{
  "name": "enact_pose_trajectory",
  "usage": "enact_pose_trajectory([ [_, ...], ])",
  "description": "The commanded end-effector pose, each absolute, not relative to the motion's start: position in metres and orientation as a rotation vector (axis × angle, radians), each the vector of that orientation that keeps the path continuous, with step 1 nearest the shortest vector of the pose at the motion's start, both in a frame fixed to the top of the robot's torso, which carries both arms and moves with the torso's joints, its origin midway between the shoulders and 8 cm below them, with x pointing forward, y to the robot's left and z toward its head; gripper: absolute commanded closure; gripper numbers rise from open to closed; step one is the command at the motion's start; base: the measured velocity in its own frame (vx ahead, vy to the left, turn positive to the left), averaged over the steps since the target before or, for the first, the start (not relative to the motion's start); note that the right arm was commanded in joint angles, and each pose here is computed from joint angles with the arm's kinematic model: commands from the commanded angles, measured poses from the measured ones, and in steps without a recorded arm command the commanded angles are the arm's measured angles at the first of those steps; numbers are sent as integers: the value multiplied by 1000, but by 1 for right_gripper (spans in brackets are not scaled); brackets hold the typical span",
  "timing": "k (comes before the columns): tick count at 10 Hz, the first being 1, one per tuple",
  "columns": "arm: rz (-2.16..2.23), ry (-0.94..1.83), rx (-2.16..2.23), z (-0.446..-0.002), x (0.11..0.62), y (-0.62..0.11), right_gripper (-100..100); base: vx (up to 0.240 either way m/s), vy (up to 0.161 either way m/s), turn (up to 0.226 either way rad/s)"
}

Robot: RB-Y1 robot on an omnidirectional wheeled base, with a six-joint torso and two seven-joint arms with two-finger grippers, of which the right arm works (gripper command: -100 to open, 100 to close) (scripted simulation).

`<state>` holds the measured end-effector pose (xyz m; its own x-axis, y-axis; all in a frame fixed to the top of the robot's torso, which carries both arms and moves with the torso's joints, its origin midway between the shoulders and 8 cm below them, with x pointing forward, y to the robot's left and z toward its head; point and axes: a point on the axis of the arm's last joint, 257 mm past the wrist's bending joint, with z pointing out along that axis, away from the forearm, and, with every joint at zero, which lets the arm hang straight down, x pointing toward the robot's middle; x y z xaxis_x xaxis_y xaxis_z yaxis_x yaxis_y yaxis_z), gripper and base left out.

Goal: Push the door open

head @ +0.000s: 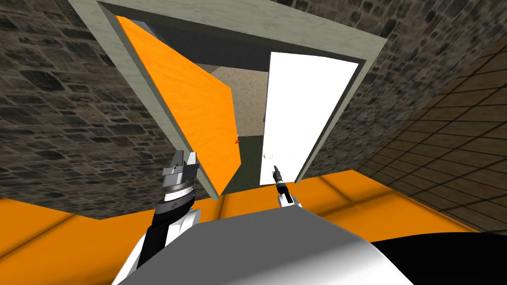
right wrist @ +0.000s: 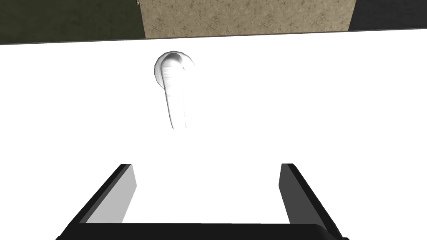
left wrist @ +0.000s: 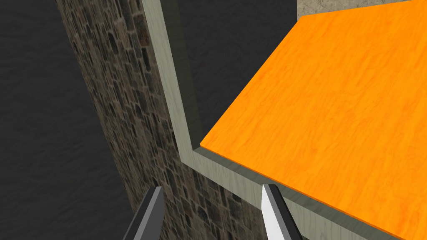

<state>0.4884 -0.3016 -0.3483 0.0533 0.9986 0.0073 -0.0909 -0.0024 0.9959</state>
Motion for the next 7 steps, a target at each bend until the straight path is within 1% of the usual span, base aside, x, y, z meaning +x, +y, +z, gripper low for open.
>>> enact_pose_trajectory([
  [1,1212,1105,1175,-352,488,-303,-100,10,-42,50],
  [3,1201,1119,1190,-362,487,-304,-100,7,-67,110],
  [7,1182,1142,1214,-378,485,-307,-100,12,-95,95],
])
